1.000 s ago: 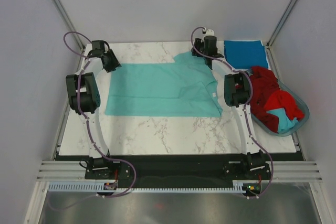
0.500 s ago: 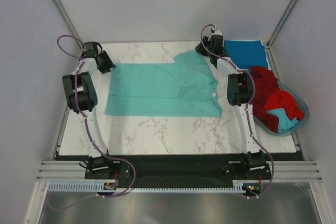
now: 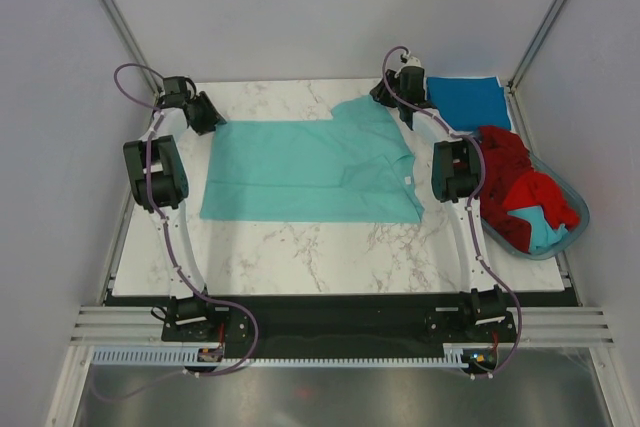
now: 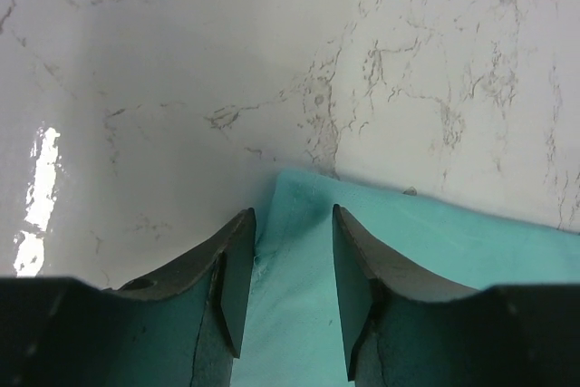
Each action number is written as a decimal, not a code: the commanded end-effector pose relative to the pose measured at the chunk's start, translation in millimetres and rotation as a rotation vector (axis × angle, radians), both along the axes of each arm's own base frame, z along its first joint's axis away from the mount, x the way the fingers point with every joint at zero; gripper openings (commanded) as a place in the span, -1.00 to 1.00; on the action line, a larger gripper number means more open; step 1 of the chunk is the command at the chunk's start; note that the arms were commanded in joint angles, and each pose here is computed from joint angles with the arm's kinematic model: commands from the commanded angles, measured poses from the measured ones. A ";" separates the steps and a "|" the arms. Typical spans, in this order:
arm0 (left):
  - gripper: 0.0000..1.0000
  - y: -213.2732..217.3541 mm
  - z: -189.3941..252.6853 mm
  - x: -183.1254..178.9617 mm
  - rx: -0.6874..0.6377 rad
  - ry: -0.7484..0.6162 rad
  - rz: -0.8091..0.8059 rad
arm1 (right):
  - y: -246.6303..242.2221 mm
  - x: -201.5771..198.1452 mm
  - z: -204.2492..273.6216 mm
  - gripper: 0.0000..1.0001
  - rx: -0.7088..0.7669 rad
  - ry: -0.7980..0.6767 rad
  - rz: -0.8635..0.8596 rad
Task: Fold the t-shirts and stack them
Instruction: Fold the tshirt
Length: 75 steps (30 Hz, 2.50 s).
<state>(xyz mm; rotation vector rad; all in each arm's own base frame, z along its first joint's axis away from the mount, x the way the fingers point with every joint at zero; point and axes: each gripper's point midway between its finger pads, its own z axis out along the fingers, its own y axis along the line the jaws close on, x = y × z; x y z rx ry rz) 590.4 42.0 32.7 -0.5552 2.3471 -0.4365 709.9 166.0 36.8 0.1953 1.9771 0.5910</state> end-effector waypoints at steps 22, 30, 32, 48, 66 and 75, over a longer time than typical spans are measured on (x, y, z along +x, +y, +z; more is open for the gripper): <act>-0.96 -14.1 1.4 4.4 -0.052 -0.015 -0.090 | 18.6 1.4 25.3 -1.00 -0.006 -0.114 0.123; -0.95 5.9 28.8 -1.6 -0.011 -0.040 -0.027 | 17.1 -5.1 116.4 -1.00 -0.071 -0.358 0.185; -0.96 11.9 35.7 -2.9 0.004 -0.051 -0.021 | 11.5 -13.1 114.3 -1.00 -0.093 -0.359 0.180; -0.95 13.7 58.5 -12.9 0.006 -0.082 -0.038 | 3.7 -78.2 180.5 -1.00 -0.122 -0.519 0.249; -0.95 10.9 74.1 -54.6 0.040 -0.072 -0.050 | -5.6 -159.5 168.0 -1.00 -0.132 -0.475 0.279; -0.95 17.3 77.8 -89.6 0.094 -0.041 -0.001 | -12.8 -213.0 172.0 -1.00 -0.129 -0.442 0.274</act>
